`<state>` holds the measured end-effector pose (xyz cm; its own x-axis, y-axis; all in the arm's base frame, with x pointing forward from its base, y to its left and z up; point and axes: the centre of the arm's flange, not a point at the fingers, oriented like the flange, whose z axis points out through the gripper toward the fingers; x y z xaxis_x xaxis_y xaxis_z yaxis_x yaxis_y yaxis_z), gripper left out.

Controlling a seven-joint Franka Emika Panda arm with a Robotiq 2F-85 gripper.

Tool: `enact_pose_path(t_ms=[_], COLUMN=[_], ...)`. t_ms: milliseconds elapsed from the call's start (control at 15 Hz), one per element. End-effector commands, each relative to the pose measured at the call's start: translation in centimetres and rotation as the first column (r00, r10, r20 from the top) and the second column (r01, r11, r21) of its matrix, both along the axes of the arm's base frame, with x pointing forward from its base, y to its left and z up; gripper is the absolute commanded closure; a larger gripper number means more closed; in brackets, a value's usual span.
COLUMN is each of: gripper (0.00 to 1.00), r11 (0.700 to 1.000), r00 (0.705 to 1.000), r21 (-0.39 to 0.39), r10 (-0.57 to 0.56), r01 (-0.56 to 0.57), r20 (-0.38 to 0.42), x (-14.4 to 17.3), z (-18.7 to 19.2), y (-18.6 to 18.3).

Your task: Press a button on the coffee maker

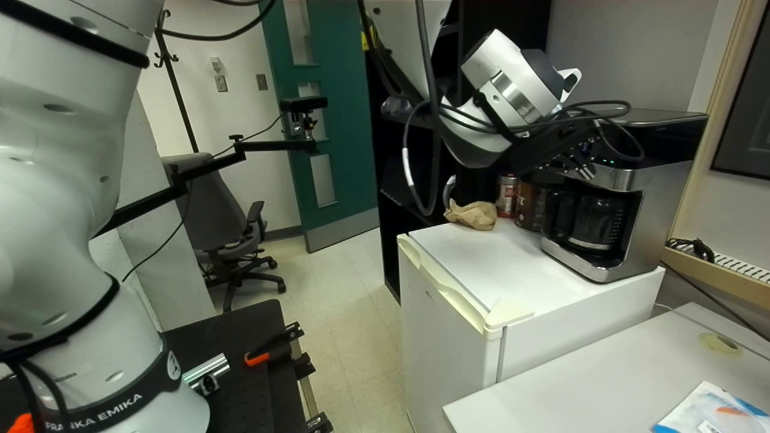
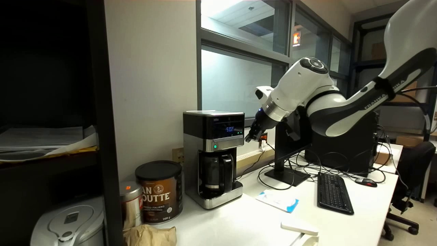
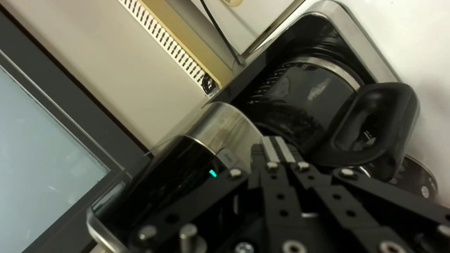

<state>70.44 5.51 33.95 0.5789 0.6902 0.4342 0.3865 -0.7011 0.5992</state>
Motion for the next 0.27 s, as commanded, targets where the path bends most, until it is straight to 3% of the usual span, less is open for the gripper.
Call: enact_pose_path(t_ms=[0, 200], gripper=[1.0, 1.0], r11=[0.997, 0.994], r00=[0.999, 0.998], r21=[0.073, 0.104], r10=[0.025, 0.049], r01=[-0.023, -0.045], r20=[-0.027, -0.039], x=[-4.7, -6.9], z=[1.2, 1.2], y=[0.0, 0.6])
